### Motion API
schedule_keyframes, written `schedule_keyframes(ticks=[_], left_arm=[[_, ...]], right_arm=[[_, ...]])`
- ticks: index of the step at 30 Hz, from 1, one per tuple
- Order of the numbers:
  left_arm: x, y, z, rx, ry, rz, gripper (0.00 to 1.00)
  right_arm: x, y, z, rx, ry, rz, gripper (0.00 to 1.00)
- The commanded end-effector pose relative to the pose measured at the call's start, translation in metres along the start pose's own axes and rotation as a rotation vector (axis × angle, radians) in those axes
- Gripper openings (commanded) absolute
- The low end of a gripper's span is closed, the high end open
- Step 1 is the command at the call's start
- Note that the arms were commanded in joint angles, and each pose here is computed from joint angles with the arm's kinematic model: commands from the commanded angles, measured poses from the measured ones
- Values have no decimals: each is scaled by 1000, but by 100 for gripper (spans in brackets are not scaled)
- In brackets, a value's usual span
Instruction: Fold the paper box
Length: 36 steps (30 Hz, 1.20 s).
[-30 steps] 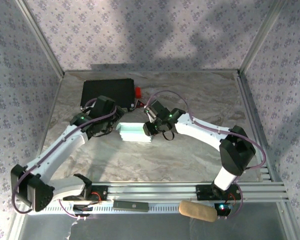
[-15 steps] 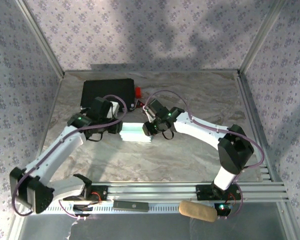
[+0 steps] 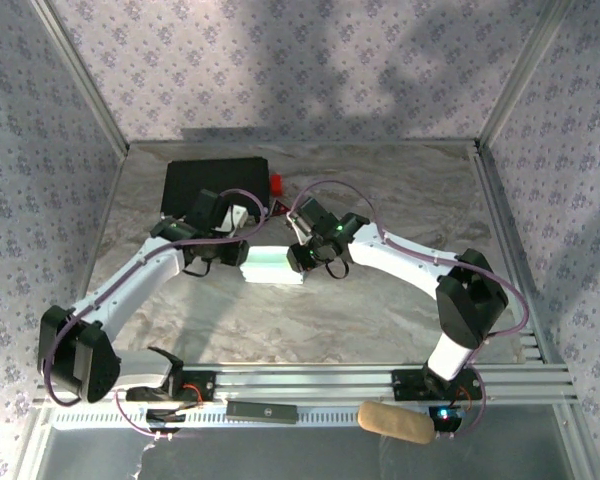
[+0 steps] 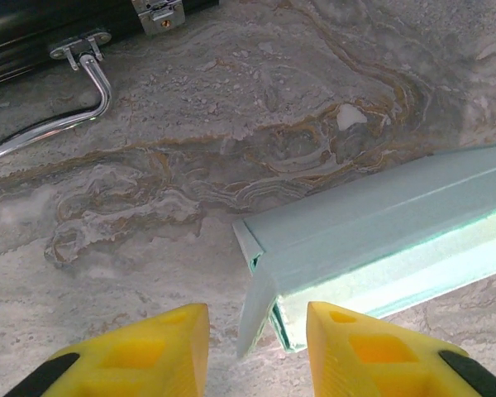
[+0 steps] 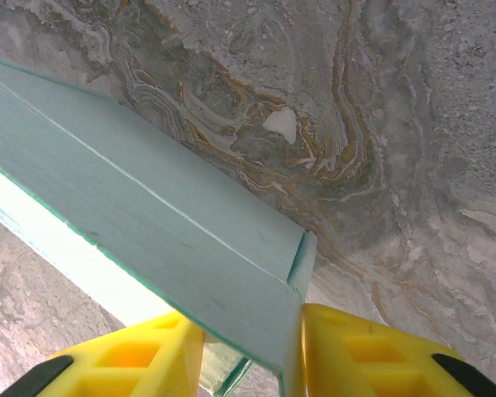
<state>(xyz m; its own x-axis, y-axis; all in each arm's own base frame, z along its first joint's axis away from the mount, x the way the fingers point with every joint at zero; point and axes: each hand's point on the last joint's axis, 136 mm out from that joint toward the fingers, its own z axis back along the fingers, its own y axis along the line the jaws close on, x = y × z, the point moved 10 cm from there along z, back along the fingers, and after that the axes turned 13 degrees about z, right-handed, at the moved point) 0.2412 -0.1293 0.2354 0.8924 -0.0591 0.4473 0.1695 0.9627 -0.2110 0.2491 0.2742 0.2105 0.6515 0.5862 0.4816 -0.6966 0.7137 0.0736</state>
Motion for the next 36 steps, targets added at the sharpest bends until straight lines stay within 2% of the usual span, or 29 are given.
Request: schedule_keyframes(ticks=[1,10,13,16,25,36], left_arm=[[0,0,-2,-16,-7,13,36],[-1,0,-10,-37,-22,21,34],[-2,0,-12,-31,-10,37,28],[-3,0,-13,-36,-7,62,27],[-7,-1,-4,-32,-10,163,25],[-10,-7,-3,-15,-9,177,17]], right_arm=[[1,-2,3,-7,15,8,37],[2,-3,7,-15,11,8,34],[2,-4,7,-15,9,7,33],[3,-4,7,-14,9,5,33],[3,-3,6,-20,11,2,29],[4,-2,6,-24,7,-5,28]])
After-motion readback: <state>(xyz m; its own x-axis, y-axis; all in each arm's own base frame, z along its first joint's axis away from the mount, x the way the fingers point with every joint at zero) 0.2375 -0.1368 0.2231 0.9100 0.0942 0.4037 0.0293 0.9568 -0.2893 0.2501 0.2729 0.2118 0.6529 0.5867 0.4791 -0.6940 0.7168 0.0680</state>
